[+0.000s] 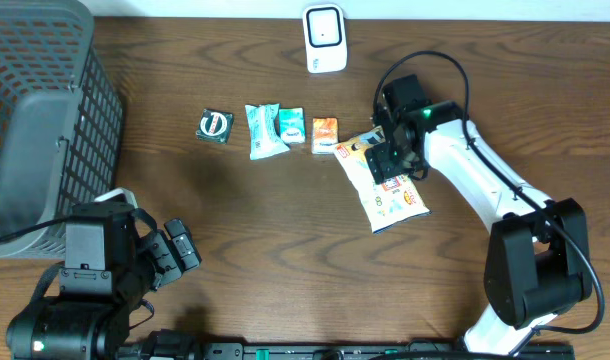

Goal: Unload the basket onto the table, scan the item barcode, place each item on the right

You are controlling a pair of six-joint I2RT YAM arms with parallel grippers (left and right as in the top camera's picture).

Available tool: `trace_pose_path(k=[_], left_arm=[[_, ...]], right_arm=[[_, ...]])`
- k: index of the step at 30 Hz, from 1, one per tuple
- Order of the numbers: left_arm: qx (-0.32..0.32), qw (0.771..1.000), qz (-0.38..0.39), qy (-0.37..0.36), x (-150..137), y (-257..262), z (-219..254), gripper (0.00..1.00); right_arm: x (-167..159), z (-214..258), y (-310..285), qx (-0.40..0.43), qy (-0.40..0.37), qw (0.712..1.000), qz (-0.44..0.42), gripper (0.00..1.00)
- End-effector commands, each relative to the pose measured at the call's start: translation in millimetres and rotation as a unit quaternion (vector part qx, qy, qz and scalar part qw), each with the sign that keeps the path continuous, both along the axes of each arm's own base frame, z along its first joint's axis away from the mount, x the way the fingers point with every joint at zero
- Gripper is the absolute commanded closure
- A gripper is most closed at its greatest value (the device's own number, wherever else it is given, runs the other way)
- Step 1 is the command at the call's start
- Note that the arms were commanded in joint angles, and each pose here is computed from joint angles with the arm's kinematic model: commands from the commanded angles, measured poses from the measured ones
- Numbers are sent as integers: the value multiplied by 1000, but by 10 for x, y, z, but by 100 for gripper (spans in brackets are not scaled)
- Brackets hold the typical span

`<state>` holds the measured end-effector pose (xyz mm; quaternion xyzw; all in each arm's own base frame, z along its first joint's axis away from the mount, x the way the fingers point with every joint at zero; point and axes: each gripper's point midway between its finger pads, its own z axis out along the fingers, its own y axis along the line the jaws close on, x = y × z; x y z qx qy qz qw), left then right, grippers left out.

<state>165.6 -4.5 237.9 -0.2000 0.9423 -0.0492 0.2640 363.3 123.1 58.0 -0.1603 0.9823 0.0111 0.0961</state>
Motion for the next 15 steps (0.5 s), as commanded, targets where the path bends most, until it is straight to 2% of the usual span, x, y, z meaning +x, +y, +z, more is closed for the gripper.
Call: trace_pose_path(k=[1, 15], left_arm=[[1, 1000, 3, 1, -5, 6, -3, 2], [1, 1000, 3, 1, -5, 6, -3, 2]], right_arm=[[-35, -89, 3, 7, 7, 1000, 6, 21], [-200, -448, 75, 38, 15, 999, 12, 25]])
